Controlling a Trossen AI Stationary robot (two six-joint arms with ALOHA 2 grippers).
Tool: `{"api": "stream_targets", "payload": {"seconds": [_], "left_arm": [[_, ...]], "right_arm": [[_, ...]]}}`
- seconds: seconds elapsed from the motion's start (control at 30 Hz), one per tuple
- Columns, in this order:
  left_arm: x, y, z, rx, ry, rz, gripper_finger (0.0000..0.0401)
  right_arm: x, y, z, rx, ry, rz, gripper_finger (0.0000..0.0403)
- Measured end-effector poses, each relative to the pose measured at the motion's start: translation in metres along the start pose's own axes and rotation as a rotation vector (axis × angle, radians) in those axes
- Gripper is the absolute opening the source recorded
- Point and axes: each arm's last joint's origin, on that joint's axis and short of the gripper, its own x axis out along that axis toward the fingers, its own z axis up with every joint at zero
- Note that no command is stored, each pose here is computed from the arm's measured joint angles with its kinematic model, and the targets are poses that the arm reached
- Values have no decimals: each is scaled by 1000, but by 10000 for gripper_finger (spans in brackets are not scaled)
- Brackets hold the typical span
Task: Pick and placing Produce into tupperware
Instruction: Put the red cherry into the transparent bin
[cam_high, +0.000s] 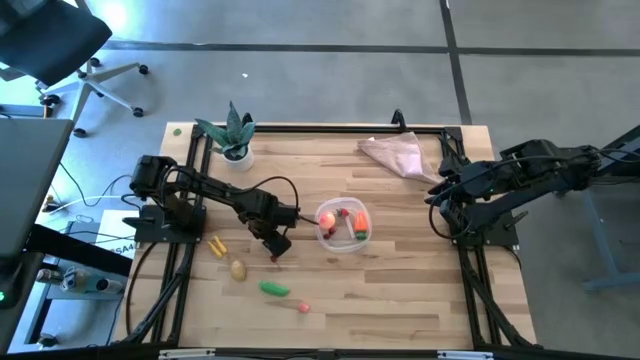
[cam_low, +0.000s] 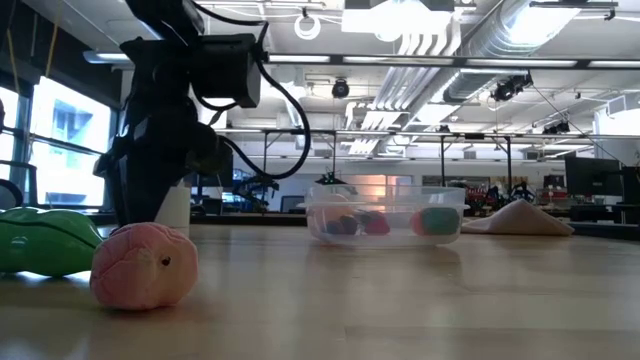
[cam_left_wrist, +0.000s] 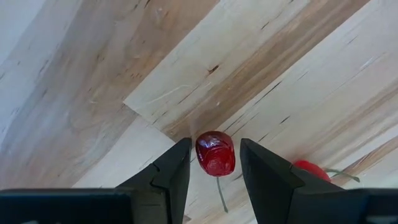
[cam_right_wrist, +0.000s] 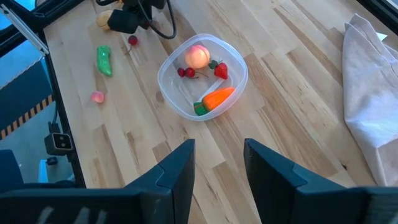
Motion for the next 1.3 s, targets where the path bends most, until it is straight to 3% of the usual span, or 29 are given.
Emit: {"api": "stream_targets", "payload": {"seconds": [0.47, 1.0, 1.17, 1.3], "left_arm": [[0, 1, -1, -9, 8, 4, 56], [-2, -2, 1, -1, 1, -4, 75], [-29, -24, 16, 98, -122, -55, 76], [-71, -47, 30, 208, -268, -72, 76]], "right_arm": [[0, 0, 0, 0, 0, 0, 130], [0, 0, 0, 0, 1, 0, 130], [0, 0, 0, 0, 0, 0, 130], [0, 0, 0, 0, 0, 0, 130]]}}
